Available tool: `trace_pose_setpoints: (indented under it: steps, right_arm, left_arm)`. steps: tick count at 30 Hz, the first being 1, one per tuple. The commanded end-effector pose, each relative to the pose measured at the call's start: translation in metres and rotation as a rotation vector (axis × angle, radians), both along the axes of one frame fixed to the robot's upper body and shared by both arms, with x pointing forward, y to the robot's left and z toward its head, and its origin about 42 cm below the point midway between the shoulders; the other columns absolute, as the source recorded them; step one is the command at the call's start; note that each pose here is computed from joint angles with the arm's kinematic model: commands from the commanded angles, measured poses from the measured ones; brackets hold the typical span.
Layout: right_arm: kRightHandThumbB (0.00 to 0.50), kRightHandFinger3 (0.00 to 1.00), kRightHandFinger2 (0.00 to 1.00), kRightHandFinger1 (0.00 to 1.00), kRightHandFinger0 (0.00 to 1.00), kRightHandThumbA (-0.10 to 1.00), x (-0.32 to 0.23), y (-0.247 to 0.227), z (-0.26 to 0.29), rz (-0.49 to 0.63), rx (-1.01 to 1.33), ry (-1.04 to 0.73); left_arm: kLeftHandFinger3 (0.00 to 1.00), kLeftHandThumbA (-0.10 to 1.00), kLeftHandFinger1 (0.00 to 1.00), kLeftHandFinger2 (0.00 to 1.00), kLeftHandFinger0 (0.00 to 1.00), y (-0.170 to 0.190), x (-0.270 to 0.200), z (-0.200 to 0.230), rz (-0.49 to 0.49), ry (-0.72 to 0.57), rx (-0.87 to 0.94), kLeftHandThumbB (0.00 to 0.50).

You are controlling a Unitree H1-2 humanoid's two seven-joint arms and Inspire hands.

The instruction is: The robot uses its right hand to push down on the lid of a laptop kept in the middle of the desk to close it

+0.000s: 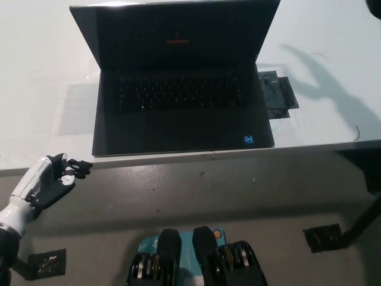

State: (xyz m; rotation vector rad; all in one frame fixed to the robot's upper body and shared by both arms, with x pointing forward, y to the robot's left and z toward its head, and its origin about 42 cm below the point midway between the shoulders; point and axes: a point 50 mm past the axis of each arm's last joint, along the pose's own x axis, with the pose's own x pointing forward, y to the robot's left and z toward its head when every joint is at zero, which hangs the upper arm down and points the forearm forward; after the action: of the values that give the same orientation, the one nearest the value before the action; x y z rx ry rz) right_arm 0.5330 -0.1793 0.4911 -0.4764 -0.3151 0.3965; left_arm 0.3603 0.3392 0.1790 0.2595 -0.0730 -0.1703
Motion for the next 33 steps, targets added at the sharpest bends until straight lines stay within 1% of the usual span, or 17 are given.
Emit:
trace_pose_setpoints:
  steps: [1, 4, 6, 8, 11, 12, 14, 15, 18, 22, 23, 25, 28, 29, 30, 32, 33]
  right_arm:
    - [0.258, 1.00, 0.97, 1.00, 1.00, 0.12, 0.008, 0.017, 0.023, 0.059, -0.080, -0.079]
    - [0.281, 1.00, 0.94, 1.00, 1.00, 0.13, 0.018, 0.029, 0.012, 0.069, -0.123, -0.051]
    - [0.267, 1.00, 0.97, 1.00, 1.00, 0.13, 0.023, 0.037, 0.003, 0.077, -0.168, -0.032]
    - [0.267, 1.00, 1.00, 1.00, 1.00, 0.13, 0.026, 0.044, -0.006, 0.092, -0.192, -0.010]
    - [0.283, 1.00, 1.00, 1.00, 1.00, 0.13, 0.031, 0.055, -0.019, 0.095, -0.221, 0.026]
    - [0.299, 1.00, 1.00, 1.00, 1.00, 0.16, 0.033, 0.058, -0.026, 0.100, -0.230, 0.033]
    - [0.293, 1.00, 1.00, 1.00, 1.00, 0.14, 0.035, 0.058, -0.034, 0.110, -0.222, 0.060]
    - [0.302, 1.00, 1.00, 1.00, 1.00, 0.12, 0.036, 0.058, -0.036, 0.110, -0.212, 0.073]
    - [0.306, 1.00, 1.00, 1.00, 1.00, 0.13, 0.039, 0.056, -0.042, 0.101, -0.212, 0.089]
    - [0.289, 1.00, 1.00, 1.00, 1.00, 0.09, 0.042, 0.053, -0.047, 0.096, -0.183, 0.106]
    - [0.284, 1.00, 1.00, 1.00, 1.00, 0.12, 0.043, 0.052, -0.049, 0.085, -0.181, 0.112]
    - [0.291, 1.00, 1.00, 1.00, 1.00, 0.10, 0.044, 0.050, -0.052, 0.072, -0.144, 0.121]
    - [0.275, 1.00, 1.00, 1.00, 1.00, 0.20, 0.042, 0.042, -0.064, 0.066, -0.130, 0.119]
    - [0.295, 1.00, 1.00, 1.00, 1.00, 0.19, 0.042, 0.039, -0.072, 0.060, -0.093, 0.145]
    - [0.320, 1.00, 1.00, 1.00, 1.00, 0.23, 0.041, 0.036, -0.079, 0.059, -0.096, 0.151]
    - [0.334, 1.00, 1.00, 1.00, 1.00, 0.22, 0.037, 0.032, -0.092, 0.039, -0.065, 0.175]
    - [0.325, 1.00, 1.00, 1.00, 1.00, 0.21, 0.035, 0.029, -0.096, 0.039, -0.051, 0.184]
  left_arm:
    - [0.56, 0.01, 0.63, 0.62, 0.72, 0.008, 0.000, 0.018, 0.006, -0.001, 0.050, 0.107]
    - [0.55, 0.02, 0.64, 0.63, 0.72, 0.008, 0.000, 0.017, 0.009, 0.004, 0.051, 0.112]
    - [0.56, 0.01, 0.64, 0.63, 0.73, 0.007, 0.001, 0.018, 0.005, -0.002, 0.055, 0.106]
    - [0.56, 0.01, 0.61, 0.61, 0.68, 0.004, 0.002, 0.018, 0.000, -0.006, 0.051, 0.112]
    - [0.55, 0.03, 0.62, 0.61, 0.69, 0.005, 0.004, 0.018, -0.005, -0.011, 0.051, 0.118]
    - [0.56, 0.05, 0.63, 0.62, 0.70, 0.004, 0.003, 0.019, -0.009, -0.009, 0.063, 0.109]
    - [0.55, 0.06, 0.63, 0.62, 0.70, 0.005, 0.005, 0.020, -0.020, -0.016, 0.068, 0.119]
    - [0.55, 0.06, 0.63, 0.62, 0.70, 0.005, 0.006, 0.020, -0.021, -0.019, 0.070, 0.120]
    - [0.55, 0.06, 0.61, 0.60, 0.68, 0.005, 0.007, 0.020, -0.021, -0.024, 0.068, 0.126]
    - [0.54, 0.05, 0.59, 0.59, 0.66, 0.006, 0.011, 0.024, -0.025, -0.032, 0.059, 0.129]
    - [0.54, 0.04, 0.59, 0.58, 0.64, 0.007, 0.011, 0.023, -0.025, -0.036, 0.056, 0.130]
    - [0.53, 0.04, 0.60, 0.58, 0.66, 0.009, 0.012, 0.026, -0.017, -0.032, 0.057, 0.133]
    - [0.53, 0.04, 0.58, 0.56, 0.63, 0.009, 0.013, 0.028, -0.017, -0.041, 0.055, 0.138]
    - [0.53, 0.05, 0.58, 0.56, 0.64, 0.010, 0.014, 0.029, -0.013, -0.042, 0.059, 0.143]
    - [0.52, 0.05, 0.59, 0.56, 0.65, 0.010, 0.014, 0.029, -0.009, -0.043, 0.061, 0.153]
    - [0.51, 0.06, 0.61, 0.58, 0.68, 0.009, 0.012, 0.030, -0.005, -0.044, 0.065, 0.153]
    - [0.51, 0.07, 0.60, 0.58, 0.68, 0.008, 0.012, 0.030, -0.003, -0.042, 0.060, 0.163]
